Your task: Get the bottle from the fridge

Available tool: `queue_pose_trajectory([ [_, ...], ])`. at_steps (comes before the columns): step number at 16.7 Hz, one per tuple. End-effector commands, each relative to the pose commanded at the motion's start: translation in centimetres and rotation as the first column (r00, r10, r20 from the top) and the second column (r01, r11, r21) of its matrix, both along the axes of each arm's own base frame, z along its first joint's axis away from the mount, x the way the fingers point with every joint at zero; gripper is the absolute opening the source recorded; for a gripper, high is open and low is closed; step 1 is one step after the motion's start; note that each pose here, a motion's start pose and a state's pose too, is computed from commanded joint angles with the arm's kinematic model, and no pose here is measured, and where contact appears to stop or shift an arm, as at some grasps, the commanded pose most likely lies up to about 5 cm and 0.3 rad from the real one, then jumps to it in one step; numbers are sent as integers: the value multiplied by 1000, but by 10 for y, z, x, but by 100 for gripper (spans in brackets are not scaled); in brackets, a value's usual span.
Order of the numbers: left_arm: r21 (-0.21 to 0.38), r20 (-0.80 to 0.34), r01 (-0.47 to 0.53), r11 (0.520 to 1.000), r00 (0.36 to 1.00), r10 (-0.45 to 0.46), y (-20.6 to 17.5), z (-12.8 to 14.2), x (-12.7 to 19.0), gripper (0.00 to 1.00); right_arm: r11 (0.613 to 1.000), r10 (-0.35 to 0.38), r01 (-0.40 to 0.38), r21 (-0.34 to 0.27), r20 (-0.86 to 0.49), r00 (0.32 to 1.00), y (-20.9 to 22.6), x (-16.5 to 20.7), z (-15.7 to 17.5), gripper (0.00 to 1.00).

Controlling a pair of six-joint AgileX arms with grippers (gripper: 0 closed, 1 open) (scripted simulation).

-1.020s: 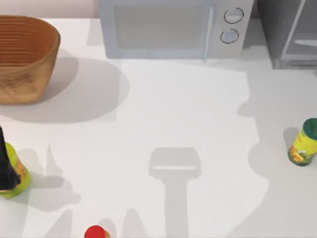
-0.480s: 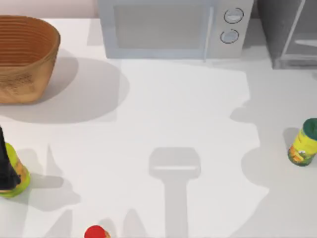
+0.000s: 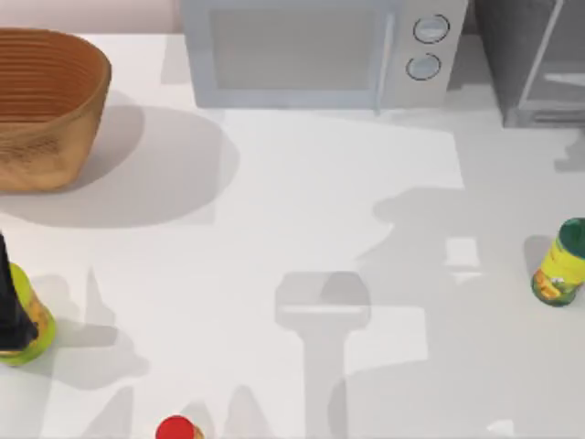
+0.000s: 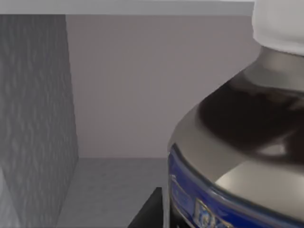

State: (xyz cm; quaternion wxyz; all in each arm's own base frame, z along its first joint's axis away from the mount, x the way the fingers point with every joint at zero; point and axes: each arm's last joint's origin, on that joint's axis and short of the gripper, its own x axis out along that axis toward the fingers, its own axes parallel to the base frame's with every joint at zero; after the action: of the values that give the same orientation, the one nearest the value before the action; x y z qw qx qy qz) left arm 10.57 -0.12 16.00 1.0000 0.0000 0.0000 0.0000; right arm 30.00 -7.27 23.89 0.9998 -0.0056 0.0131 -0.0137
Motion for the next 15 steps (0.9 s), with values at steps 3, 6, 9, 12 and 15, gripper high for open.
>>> queue_pose_trajectory([
  [3,0,0,0,1000,1000,0,0,0,0,100,1000,1,-1,0,-1,1000,21,-43,11,0],
  [6,0,0,0,1000,1000,0,0,0,0,100,1000,3,-3,1,0,1000,40,-90,10,0],
  [9,0,0,0,1000,1000,0,0,0,0,100,1000,7,-7,3,0,1000,54,-132,-5,0],
  [12,0,0,0,1000,1000,0,0,0,0,100,1000,12,-12,5,15,1000,63,-165,-28,0],
  [15,0,0,0,1000,1000,0,0,0,0,100,1000,17,-17,9,28,999,68,-185,-53,0],
])
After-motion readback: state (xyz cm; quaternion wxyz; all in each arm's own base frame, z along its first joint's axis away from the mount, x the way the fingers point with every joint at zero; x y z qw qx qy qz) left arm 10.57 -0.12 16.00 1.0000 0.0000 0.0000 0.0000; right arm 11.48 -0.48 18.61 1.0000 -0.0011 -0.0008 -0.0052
